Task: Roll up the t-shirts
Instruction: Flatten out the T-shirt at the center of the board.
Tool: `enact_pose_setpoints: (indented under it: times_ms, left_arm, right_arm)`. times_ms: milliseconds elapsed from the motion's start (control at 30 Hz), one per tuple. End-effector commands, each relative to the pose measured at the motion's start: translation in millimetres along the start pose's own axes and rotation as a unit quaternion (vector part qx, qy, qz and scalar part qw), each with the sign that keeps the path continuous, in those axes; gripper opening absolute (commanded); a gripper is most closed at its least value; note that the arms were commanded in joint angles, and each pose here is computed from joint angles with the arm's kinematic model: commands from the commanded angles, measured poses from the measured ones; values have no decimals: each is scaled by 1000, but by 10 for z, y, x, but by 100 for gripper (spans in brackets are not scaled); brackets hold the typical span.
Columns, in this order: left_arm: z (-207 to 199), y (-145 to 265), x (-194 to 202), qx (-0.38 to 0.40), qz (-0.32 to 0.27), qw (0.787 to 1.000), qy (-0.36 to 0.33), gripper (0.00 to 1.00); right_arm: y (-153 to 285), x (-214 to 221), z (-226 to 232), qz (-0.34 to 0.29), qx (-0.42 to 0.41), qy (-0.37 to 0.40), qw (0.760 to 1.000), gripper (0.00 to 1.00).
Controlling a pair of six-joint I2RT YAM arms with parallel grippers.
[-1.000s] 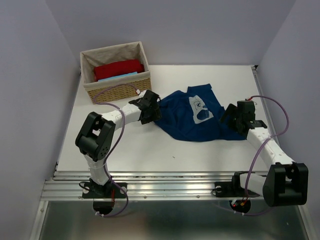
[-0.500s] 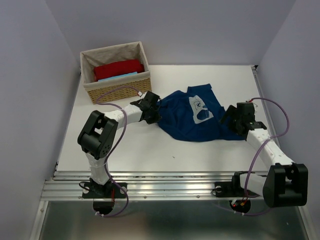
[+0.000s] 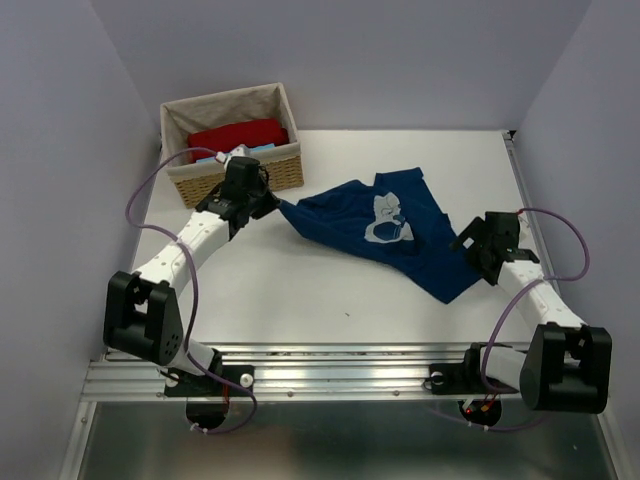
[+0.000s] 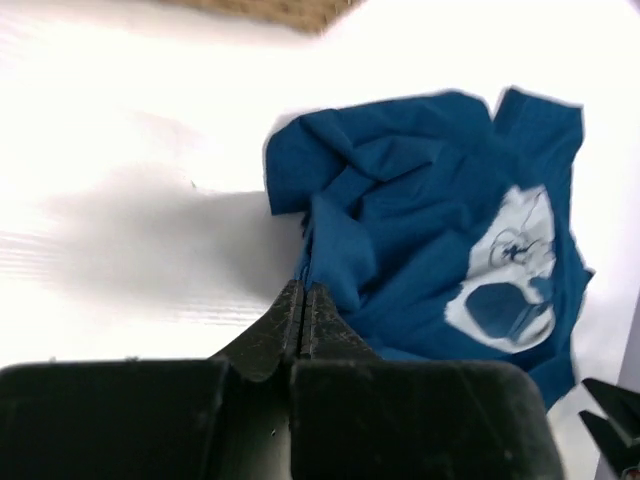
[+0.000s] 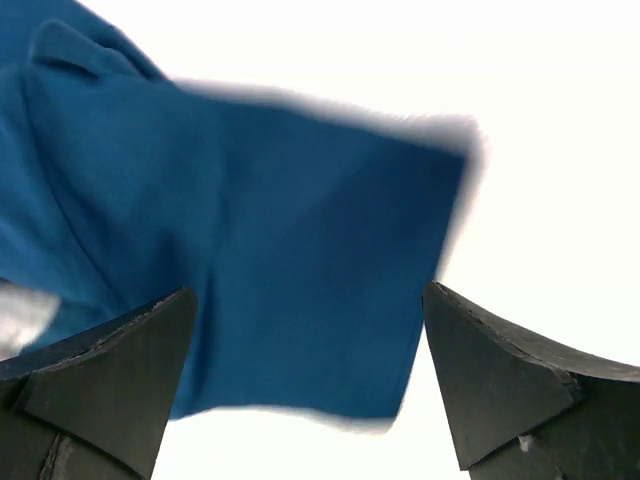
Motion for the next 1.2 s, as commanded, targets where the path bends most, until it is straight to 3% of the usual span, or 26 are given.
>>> enact_pose_setpoints:
  times_ms: [0,167,300,533,800,833,900,967,1100,1167]
  left_arm:
    - [209,158,-172,-14,-20,1000,-13,0]
    - [304,284,-245,-9,-26,1000,-3,0]
    - [352,280,-237,-12,-23,1000,0,0]
    - [348,282,-279,-17,-29,999,-1,0]
    - [315,318,-343,-16,-37,999,-2,0]
    - [320,318,-340,-17,-38,999,-2,0]
    - [332,307,-331,-18,-37,999,-3,0]
    - [332,296,-332,-19,-35,999,-6,0]
    - [224,312,-462,-13,-47,999,-15,0]
    - [93,325,-620,-2,-61,998,-20,0]
  right_arm:
    - [41,-54,54,-24,-34,-3,999,100]
    - [33,16,53,-15,-49,-14,999,100]
    - [-2,181,104,45,-108,19,993,98]
    - [-6,331,-3,41,-105,14,994,96]
    - [-223,556,-6,87,-122,-10,989,88]
    - [-252,535,40,80,-140,-16,987,84]
    - [-339,531,83,78,-152,-20,985,67]
    - [-370,464,166,74,-171,-27,982,41]
    - [-388,109,415,42,-195,-31,979,5]
    - [-325,-250,637,5,-218,-28,976,1]
Point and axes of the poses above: each gripper's point midway between its finger pads, its own y axis back along the fingers, its own z axis along the line the jaws close on, x = y × z, the point moved 9 cm from there along y, back along the fingers, and after that the axes turned 4 degrees about y, right-handed, at the moved point
